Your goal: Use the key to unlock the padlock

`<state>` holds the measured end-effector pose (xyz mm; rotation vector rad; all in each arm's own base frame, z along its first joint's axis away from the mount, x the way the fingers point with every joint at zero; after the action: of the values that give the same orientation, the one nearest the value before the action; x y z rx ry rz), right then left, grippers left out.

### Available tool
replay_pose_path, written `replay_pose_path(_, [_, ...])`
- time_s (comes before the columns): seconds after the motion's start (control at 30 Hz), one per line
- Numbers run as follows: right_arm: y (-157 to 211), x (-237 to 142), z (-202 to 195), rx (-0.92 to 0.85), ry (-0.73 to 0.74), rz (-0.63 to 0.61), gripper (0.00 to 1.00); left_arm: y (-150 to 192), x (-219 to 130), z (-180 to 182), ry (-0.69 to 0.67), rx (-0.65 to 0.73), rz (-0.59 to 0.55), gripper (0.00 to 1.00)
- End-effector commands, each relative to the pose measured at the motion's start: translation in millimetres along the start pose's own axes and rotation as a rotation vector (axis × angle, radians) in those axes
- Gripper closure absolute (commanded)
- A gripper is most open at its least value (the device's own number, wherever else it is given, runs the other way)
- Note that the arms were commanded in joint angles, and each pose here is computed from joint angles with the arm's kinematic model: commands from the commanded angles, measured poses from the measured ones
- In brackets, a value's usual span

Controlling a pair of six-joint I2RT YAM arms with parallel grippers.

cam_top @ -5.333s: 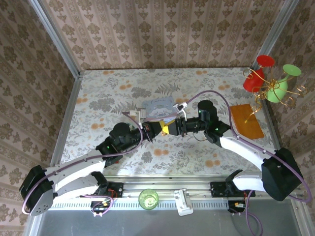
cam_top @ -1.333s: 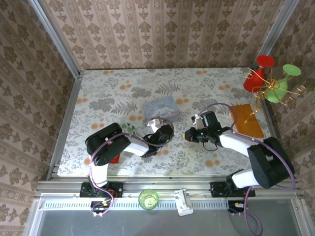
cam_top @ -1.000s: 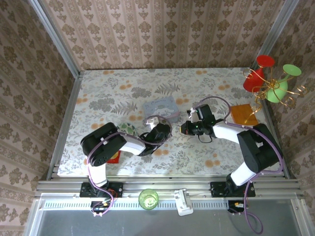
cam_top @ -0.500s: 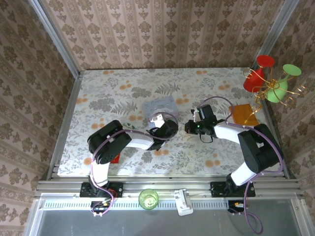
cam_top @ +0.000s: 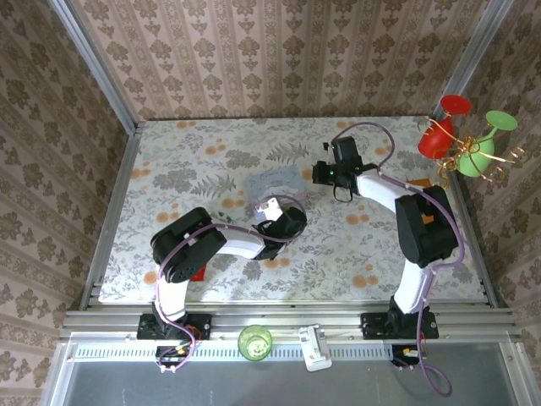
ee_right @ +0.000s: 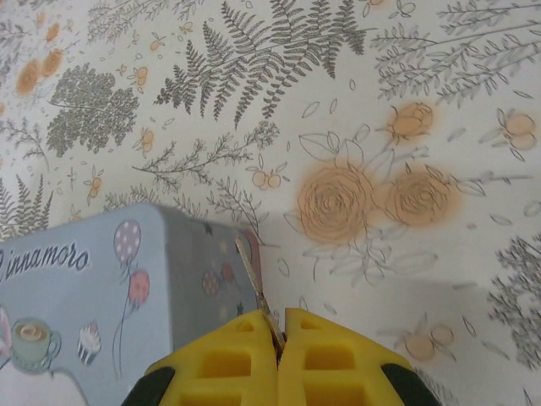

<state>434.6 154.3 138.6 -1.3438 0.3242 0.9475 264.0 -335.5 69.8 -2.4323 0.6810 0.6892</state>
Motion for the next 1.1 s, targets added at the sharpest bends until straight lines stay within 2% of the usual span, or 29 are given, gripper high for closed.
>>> replay_pose_path(0.0, [13.1, 14.2, 2.3, -0.025, 0.018, 0.087, 1.00, 1.5, 10.5, 53.4, -0.175, 0.075, -0.024, 0.66])
replay_pose_path(0.13, [20.1, 23.3, 7.9, -0.017, 0.000, 0.108, 1.00, 2.1, 7.3, 52.2, -0.167, 0.049, -0.058, 0.64])
replay_pose_path(0.23, [25.2, 24.9, 12.6, -0.011, -0.011, 0.110, 1.00, 4.2, 10.0, 55.7, -0.223, 0.016, -0.070, 0.59])
replay_pose_path(0.37, [30.9, 23.4, 16.0, -0.010, -0.019, 0.113, 1.00, 13.4, 21.1, 56.9, -0.154, -0.011, -0.030, 0.59])
replay_pose_path(0.53, [41.3, 27.7, 13.9, 0.011, -0.025, 0.126, 1.00, 5.2, 13.3, 54.7, -0.149, -0.004, -0.098, 0.59])
replay_pose_path(0.63, [48.3, 28.9, 15.1, 0.040, -0.046, 0.126, 1.00, 8.6, 20.9, 50.7, -0.110, -0.029, -0.085, 0.59])
replay_pose_path(0.73, [55.0, 27.7, 13.0, 0.061, -0.046, 0.122, 1.00, 13.6, 26.7, 46.8, -0.107, -0.043, -0.055, 0.61])
replay_pose_path(0.9, [59.0, 26.4, 14.5, 0.086, -0.062, 0.114, 1.00, 10.9, 24.6, 46.6, -0.168, 0.016, -0.084, 0.66])
replay_pose_path(0.93, [60.0, 27.1, 14.7, 0.092, -0.067, 0.114, 1.00, 11.2, 24.2, 46.9, -0.190, 0.024, -0.083, 0.70])
replay_pose_path(1.0, [61.8, 27.6, 16.9, 0.094, -0.071, 0.118, 1.00, 12.4, 26.1, 48.5, -0.211, 0.038, -0.066, 0.86])
replay_pose_path(1.07, [64.6, 27.2, 17.6, 0.091, -0.068, 0.124, 1.00, 11.1, 28.8, 54.1, -0.225, 0.021, -0.040, 0.89])
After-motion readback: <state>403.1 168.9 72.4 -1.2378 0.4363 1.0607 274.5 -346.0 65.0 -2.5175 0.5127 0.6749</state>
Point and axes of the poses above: each hand's point on the last joint's axis, 136 mm out from that joint toward the fingers, its own x axis out along the fingers, its own z axis along the line the jaws close on, y = z × x, the point moved 6 cm from there along -x, back along the fingers, and after that the axes turned 15 degrees about -x, right-handed, at the moved point
